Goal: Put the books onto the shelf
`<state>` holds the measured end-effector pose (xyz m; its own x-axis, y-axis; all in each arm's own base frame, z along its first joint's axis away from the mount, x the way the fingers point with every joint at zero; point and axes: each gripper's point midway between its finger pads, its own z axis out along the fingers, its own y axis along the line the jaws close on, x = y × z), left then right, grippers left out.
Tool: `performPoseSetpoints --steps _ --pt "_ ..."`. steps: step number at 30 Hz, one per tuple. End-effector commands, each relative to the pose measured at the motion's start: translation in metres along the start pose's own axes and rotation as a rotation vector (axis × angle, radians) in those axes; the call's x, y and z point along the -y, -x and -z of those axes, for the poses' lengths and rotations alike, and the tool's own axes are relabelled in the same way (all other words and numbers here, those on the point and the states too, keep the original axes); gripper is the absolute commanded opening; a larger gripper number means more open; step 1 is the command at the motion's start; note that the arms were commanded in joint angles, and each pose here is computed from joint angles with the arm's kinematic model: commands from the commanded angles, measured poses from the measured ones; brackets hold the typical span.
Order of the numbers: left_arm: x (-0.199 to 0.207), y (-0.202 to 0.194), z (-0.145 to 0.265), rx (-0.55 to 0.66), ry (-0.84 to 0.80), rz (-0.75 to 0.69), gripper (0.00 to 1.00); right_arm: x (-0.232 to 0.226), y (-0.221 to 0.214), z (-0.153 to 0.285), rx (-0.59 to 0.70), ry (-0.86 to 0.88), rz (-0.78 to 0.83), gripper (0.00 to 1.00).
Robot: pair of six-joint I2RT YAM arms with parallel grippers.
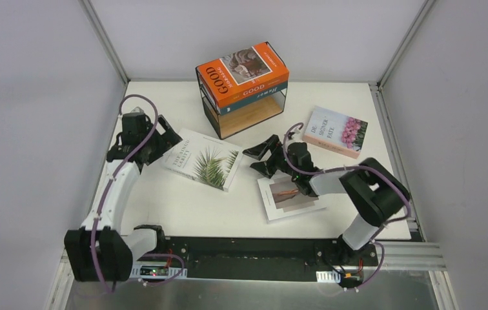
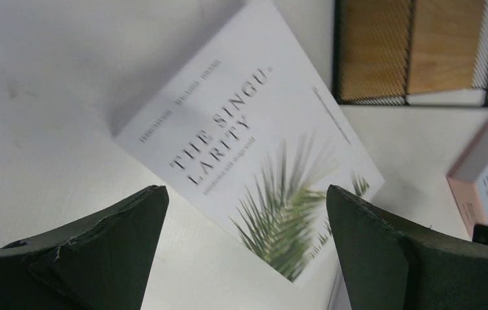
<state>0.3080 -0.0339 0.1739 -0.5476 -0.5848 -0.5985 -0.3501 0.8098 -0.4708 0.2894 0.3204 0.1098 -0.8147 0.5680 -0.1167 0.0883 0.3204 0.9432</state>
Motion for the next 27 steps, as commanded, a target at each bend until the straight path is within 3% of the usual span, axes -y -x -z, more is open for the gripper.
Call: performPoseSetpoints --steps 1,9,19,23,27 --pt "-0.027 0.017 -0.026 -0.050 0.035 0.068 0.99 -0.056 -0.004 -0.022 -0.011 0.249 -0.018 0.87" --pt "-0.050 0.010 -0.065 -0.170 0.000 0.197 0.99 -0.027 -0.022 -0.049 -0.027 0.147 -0.022 0.81" --pt "-0.053 -0.010 -0.104 -0.272 -0.045 0.271 0.98 -0.009 -0.036 -0.056 -0.023 -0.015 0.090 0.80" --pt "-0.046 -0.018 -0.104 -0.290 -0.097 0.302 0.96 0.014 -0.028 -0.045 0.034 -0.136 0.120 0.81" --pt "-0.036 -0.037 -0.083 -0.308 -0.146 0.310 0.95 0.041 -0.013 -0.008 0.122 -0.258 0.168 0.83"
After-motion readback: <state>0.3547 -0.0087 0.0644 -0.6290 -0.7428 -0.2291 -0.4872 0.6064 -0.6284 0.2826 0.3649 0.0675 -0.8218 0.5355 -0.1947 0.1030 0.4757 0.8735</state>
